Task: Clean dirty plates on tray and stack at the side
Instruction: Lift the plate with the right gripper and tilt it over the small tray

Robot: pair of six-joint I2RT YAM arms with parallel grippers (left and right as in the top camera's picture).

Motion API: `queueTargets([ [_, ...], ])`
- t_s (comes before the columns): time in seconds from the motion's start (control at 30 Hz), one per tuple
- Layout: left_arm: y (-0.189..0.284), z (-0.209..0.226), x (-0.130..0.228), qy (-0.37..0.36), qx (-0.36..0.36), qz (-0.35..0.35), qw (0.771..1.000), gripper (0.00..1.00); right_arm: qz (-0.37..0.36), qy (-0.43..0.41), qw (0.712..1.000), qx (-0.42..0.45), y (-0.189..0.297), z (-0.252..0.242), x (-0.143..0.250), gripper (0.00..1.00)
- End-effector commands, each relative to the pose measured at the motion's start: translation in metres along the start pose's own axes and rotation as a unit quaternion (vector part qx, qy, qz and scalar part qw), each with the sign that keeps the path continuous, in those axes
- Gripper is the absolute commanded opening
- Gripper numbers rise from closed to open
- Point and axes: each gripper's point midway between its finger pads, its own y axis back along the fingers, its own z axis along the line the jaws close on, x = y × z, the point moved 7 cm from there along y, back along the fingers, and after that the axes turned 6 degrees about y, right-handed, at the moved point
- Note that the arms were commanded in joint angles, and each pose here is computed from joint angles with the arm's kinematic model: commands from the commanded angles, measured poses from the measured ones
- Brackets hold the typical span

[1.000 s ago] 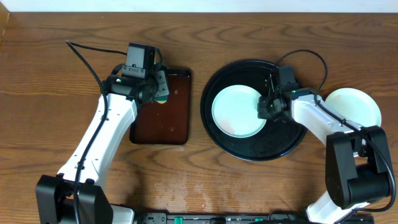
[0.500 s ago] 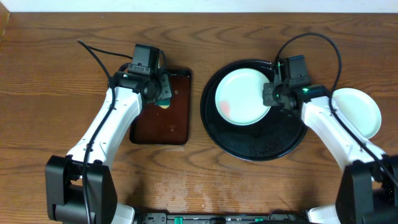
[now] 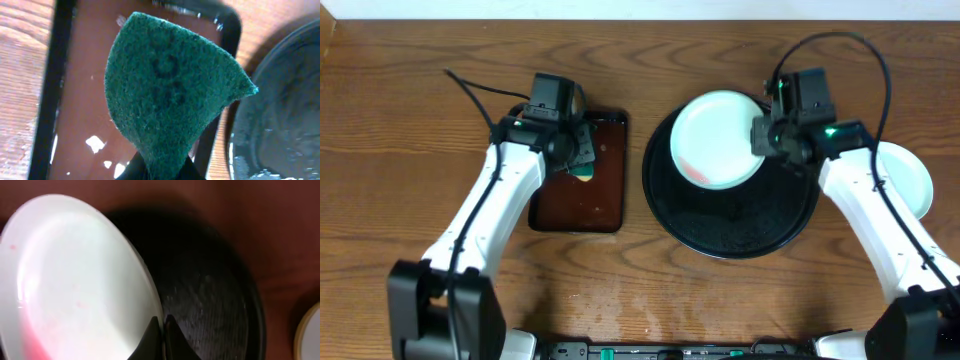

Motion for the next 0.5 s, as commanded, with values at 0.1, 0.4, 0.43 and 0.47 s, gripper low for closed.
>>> queueTargets([
  [0.1, 0.08, 0.007, -0.016, 0.061, 0.051, -0.106, 0.991, 0.08, -0.092, -0.024, 0.995, -0.039, 0.04, 0.015, -0.049, 0.01],
  [0.4, 0.15, 0.034, -0.012, 0.092, 0.062, -0.201, 0.973, 0.08, -0.101, 0.016, 0.991, -0.089, 0.011, 0.079, -0.053, 0.01],
  [0.43, 0.152, 0.038, -0.012, 0.096, 0.053, -0.204, 0.973, 0.08, -0.1, 0.018, 0.991, -0.093, 0.005, 0.086, -0.052, 0.01],
  [0.47, 0.153, 0.043, -0.011, 0.102, 0.038, -0.208, 0.972, 0.08, -0.1, 0.022, 0.99, -0.098, -0.002, 0.095, -0.052, 0.01],
])
